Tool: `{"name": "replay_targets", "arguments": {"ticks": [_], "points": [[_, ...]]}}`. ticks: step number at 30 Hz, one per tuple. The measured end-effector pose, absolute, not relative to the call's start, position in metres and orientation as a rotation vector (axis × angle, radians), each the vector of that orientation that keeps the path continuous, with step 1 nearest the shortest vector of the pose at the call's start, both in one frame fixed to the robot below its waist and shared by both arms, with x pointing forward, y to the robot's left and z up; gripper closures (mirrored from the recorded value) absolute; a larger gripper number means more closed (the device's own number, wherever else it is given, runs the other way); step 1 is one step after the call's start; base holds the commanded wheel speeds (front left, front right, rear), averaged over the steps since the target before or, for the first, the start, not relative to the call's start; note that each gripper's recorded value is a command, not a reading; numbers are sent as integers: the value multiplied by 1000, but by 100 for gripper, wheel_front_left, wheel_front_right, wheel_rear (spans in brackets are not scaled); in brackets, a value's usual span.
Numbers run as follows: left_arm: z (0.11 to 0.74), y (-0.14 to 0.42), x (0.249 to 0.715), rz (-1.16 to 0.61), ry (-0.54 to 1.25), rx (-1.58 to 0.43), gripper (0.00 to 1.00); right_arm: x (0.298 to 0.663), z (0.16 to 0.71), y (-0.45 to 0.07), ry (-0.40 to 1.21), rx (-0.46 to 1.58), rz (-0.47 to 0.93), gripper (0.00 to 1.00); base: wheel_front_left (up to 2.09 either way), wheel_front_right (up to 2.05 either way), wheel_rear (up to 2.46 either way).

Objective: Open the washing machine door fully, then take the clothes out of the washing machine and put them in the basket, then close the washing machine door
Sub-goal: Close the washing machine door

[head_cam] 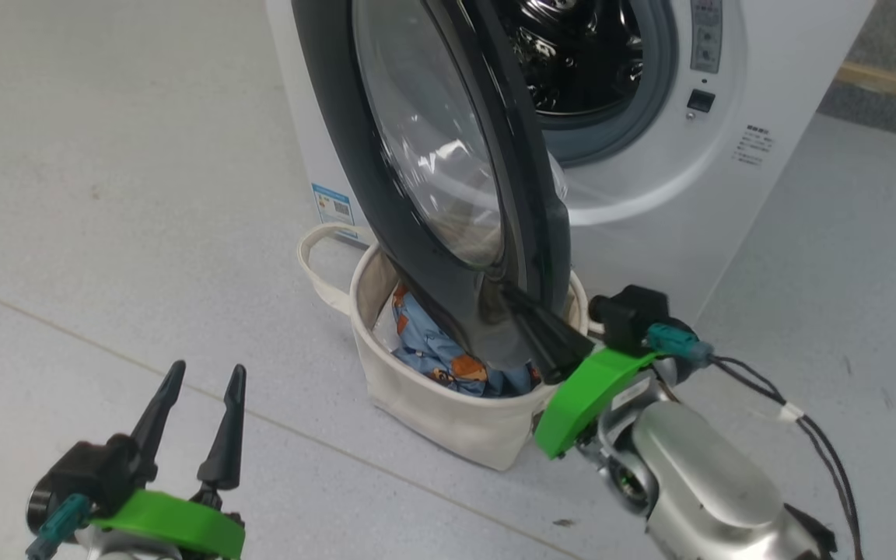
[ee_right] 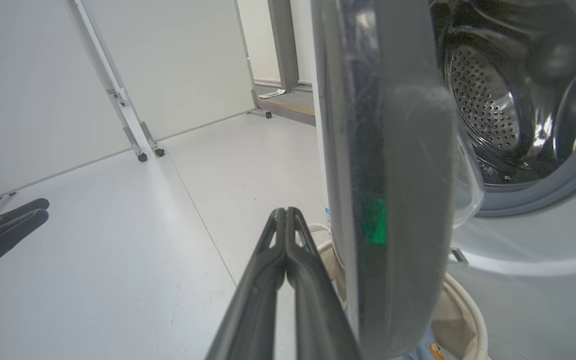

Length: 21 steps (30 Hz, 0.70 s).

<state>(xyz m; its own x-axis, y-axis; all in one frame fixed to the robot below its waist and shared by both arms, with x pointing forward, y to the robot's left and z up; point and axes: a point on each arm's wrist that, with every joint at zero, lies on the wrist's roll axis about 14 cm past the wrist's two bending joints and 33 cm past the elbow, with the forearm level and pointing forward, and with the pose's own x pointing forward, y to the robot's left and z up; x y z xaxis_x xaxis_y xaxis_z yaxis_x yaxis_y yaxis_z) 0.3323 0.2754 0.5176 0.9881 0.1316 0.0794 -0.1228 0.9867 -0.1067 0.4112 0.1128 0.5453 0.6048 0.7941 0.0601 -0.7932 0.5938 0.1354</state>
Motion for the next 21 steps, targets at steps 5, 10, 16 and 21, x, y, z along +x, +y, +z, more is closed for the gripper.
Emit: {"name": "replay_targets", "arguments": {"ticks": [5,10,16,21], "points": [[516,268,343,105,-77,-98,0,435,532,100,48,192,852,100,0,0,0],[513,261,352,84,-66,-100,0,464,532,84,43,217,774,100,0,0,0],[508,252,365,55,-50,-99,0,500,531,64,50,239,681,100,0,0,0],[505,245,382,30,-39,-94,0,535,538,47,31,242,607,100,0,0,0]]}}
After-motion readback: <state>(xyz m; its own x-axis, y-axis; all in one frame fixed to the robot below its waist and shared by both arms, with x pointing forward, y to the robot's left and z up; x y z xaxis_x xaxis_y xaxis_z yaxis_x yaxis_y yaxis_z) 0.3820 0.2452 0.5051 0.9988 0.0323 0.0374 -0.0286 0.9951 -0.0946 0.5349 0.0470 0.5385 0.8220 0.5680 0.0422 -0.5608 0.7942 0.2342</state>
